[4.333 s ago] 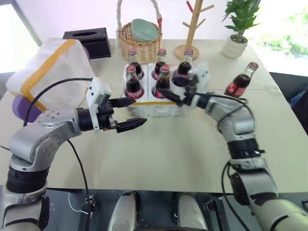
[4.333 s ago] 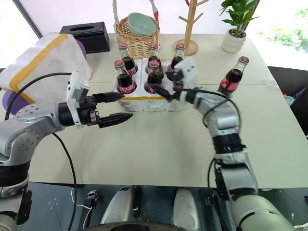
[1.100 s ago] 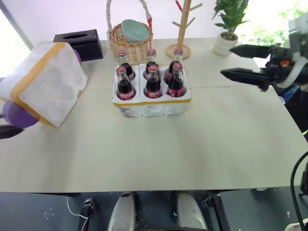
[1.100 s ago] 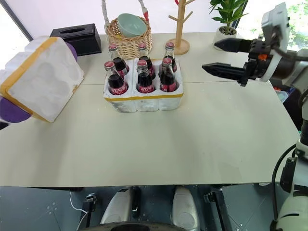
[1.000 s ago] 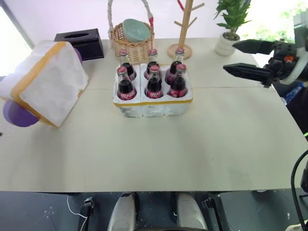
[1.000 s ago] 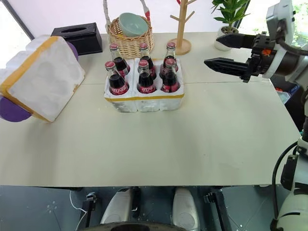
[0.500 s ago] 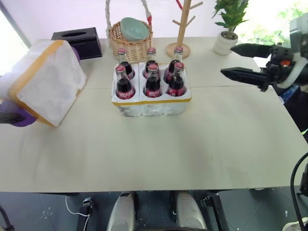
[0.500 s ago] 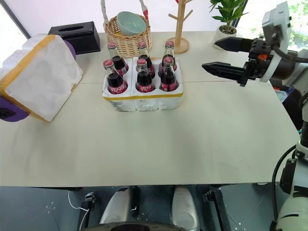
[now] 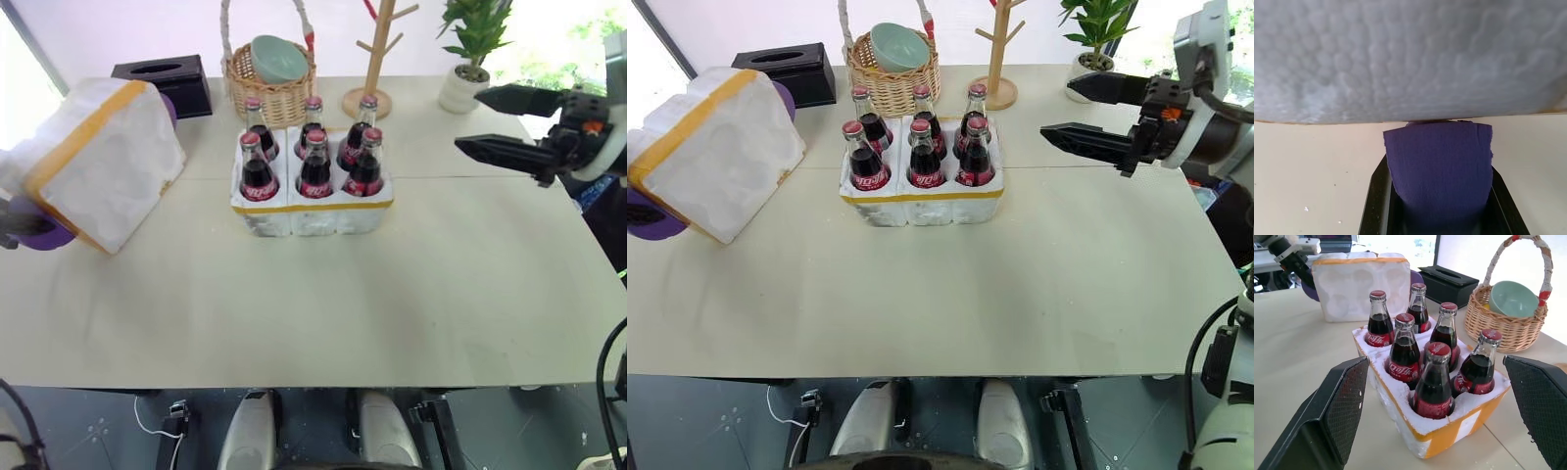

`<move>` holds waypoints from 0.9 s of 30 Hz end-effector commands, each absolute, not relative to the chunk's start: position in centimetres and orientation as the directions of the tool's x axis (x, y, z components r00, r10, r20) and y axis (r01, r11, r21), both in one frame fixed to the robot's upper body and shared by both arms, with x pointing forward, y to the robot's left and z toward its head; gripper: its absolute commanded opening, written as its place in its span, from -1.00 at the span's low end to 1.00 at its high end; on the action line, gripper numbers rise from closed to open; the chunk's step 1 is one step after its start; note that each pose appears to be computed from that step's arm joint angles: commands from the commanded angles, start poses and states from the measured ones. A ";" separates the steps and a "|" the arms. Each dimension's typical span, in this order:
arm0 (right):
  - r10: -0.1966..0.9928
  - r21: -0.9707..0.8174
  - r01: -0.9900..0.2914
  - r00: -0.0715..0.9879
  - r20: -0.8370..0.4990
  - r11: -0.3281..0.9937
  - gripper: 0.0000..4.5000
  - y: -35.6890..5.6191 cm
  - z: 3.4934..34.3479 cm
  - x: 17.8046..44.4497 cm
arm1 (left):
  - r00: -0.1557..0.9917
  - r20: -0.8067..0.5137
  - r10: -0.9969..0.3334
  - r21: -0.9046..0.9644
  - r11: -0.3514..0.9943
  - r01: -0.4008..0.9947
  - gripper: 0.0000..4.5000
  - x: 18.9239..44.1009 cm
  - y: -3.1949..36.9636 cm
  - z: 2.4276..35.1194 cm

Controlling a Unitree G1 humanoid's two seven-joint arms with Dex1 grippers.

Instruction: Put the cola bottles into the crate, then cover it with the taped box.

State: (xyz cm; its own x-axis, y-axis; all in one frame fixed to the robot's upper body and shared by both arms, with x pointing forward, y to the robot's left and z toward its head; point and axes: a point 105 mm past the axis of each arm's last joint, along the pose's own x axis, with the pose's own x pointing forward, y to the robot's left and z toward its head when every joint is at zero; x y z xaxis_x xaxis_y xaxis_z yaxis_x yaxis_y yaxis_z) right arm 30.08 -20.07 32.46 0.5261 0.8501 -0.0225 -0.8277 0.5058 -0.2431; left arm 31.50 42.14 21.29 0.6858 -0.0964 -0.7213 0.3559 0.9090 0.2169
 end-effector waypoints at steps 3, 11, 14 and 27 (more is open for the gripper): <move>0.837 -0.307 -0.800 0.547 -0.020 0.516 1.00 -20.4 33.2 29.1 | 0.830 -0.556 -0.045 0.382 0.873 0.303 -0.86 33.0 42.4 24.8; 0.813 -0.264 -0.790 0.581 -0.034 0.553 1.00 -21.2 31.9 29.0 | 0.956 -0.105 -0.274 0.761 0.597 0.254 -0.86 36.3 35.5 33.1; 0.796 -0.246 -0.775 0.605 -0.026 0.582 1.00 -21.7 31.5 29.0 | 0.921 -0.020 -0.390 0.894 0.405 0.191 -0.86 37.8 29.7 34.6; 0.736 -0.205 -0.722 0.677 -0.018 0.660 1.00 -22.9 29.8 28.8 | 0.838 0.027 -0.545 0.999 0.049 -0.001 -0.86 38.0 19.1 34.4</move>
State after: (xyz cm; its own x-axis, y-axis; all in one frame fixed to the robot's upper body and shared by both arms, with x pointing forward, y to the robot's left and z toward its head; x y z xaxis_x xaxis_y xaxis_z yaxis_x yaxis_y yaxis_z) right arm 29.56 -22.90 28.18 0.6760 0.7342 -0.0630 -0.7338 0.6629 -0.1485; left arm 38.71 19.37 33.38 0.8363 -0.5482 -0.0076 0.0729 0.0974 0.9926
